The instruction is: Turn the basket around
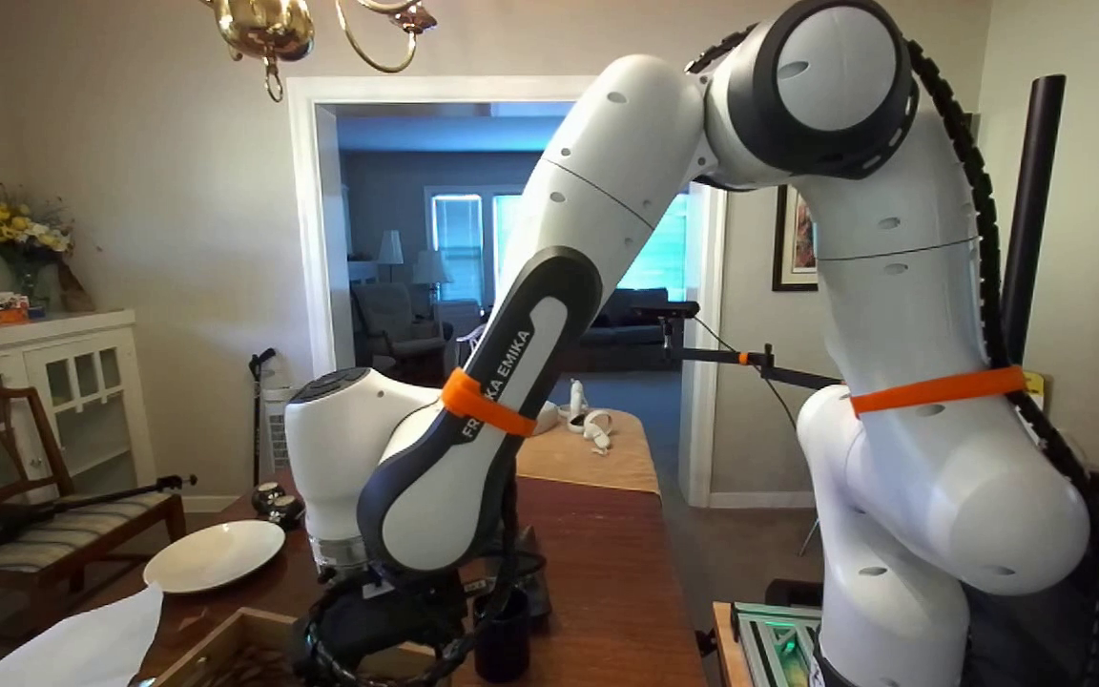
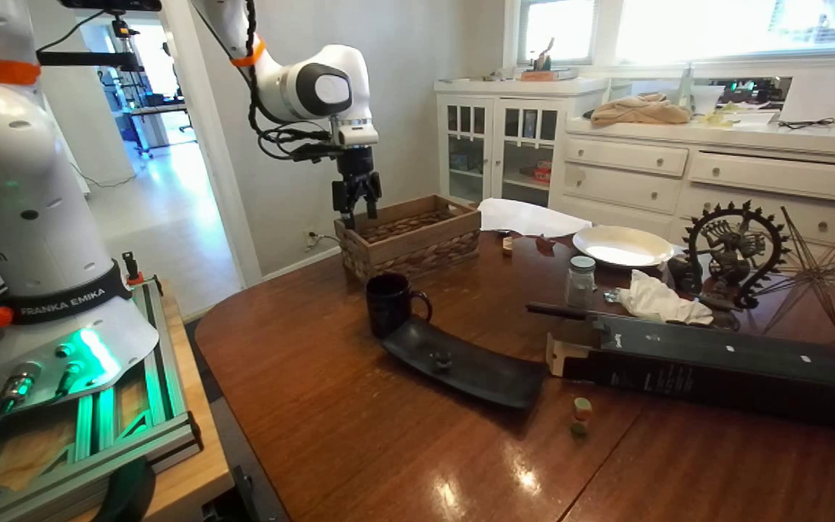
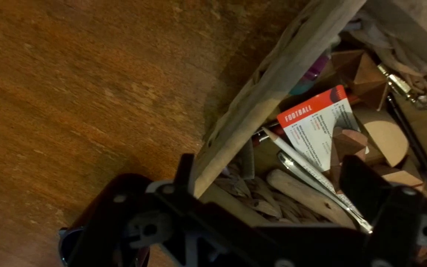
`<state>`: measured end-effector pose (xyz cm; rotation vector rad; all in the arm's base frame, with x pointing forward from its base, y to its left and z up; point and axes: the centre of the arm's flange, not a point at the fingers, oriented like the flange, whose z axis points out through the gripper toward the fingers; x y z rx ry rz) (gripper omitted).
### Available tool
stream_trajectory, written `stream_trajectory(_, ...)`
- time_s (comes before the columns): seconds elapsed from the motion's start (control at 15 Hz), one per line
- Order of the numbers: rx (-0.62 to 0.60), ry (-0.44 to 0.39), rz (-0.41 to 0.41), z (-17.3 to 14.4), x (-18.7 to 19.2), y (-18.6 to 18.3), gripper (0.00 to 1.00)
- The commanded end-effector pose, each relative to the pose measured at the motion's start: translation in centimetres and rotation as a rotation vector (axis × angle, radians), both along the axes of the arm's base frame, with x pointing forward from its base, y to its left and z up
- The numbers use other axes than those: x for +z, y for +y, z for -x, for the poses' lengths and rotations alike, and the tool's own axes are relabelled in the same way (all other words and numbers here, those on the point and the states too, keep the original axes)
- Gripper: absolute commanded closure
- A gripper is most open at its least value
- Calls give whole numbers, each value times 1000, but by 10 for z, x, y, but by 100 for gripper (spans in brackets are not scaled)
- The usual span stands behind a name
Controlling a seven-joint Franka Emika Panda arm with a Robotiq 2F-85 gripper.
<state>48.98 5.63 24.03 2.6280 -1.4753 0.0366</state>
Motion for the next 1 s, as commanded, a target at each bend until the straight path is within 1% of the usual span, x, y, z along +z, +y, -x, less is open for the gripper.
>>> stream_trajectory(0.0, -31, -37, -25, 18, -4, 5, 0)
stream_trajectory(0.4, -5, -27, -10, 22, -20, 12, 0)
stream_trajectory(0.93, -6, -7, 15, 25, -38, 10, 0)
